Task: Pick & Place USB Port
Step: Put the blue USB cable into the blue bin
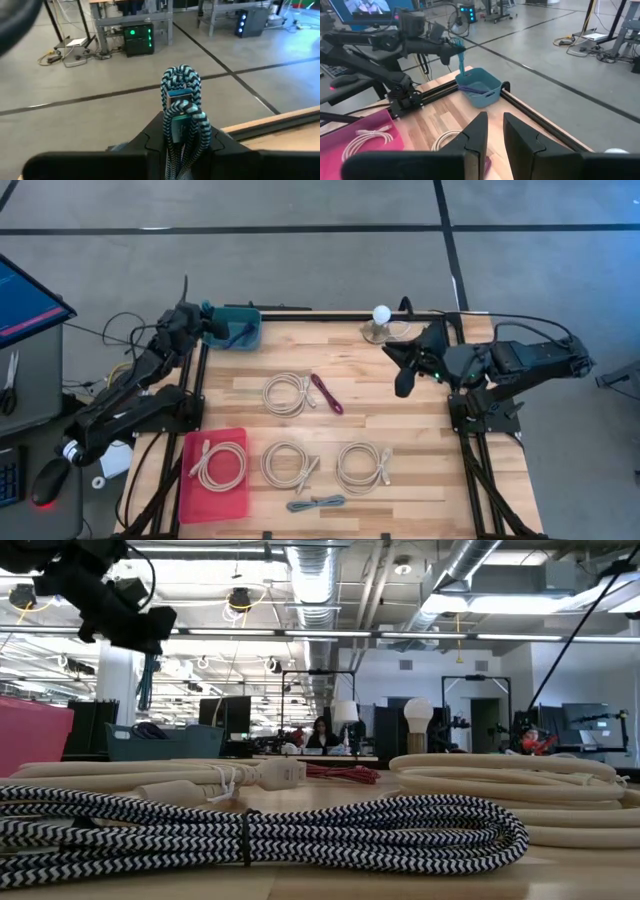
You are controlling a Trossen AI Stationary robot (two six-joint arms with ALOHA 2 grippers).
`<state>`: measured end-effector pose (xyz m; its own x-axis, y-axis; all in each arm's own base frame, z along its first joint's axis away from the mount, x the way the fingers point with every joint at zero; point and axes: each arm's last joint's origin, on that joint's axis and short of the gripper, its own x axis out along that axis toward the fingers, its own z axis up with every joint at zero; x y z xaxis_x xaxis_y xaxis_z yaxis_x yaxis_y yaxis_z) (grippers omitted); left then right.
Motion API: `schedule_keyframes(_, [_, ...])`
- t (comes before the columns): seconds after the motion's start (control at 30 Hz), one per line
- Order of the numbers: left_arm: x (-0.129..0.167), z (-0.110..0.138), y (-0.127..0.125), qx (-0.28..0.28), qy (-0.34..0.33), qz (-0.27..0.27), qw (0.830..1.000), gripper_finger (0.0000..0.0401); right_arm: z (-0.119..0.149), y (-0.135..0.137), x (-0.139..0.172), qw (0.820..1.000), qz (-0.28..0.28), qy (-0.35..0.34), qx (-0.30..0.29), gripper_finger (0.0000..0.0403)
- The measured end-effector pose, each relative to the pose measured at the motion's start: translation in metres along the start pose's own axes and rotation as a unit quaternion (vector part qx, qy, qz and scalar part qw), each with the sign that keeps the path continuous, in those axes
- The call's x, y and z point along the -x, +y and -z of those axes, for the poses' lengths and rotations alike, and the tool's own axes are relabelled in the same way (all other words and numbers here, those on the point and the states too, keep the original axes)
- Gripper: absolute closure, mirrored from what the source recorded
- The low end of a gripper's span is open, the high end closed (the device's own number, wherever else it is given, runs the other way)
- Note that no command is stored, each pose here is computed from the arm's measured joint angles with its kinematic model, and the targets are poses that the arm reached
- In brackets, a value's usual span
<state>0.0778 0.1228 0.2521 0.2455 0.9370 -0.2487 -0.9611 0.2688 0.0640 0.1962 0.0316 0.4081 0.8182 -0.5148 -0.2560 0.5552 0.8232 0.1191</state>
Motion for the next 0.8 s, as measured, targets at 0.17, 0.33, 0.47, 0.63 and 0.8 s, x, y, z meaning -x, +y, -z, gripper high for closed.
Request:
schedule_keyframes(0.17, [-0.004,0.008,0.002,0.001,0.004,-0.023,1.0,0.0354,0.001,0.003,0.003,1.0,0.002,-0.005,0.002,0.0349])
schedule_keyframes(0.33, [-0.01,0.023,0.007,0.018,0.028,-0.033,0.999,0.0354,0.001,0.003,0.003,1.0,0.009,-0.008,0.002,0.0349])
schedule_keyframes(0.47, [-0.014,0.026,0.009,0.031,0.02,-0.031,0.999,0.0354,0.0,0.003,0.003,1.0,0.009,-0.01,0.0,0.0349])
schedule_keyframes(0.63, [-0.019,0.039,0.013,0.031,0.043,-0.047,0.997,0.0354,0.0,0.002,0.003,1.0,0.01,-0.01,-0.004,0.0349])
schedule_keyframes(0.8, [-0.027,0.056,0.016,0.056,0.078,-0.05,0.994,0.0354,0.0,0.003,0.003,1.0,0.01,-0.01,-0.008,0.0349])
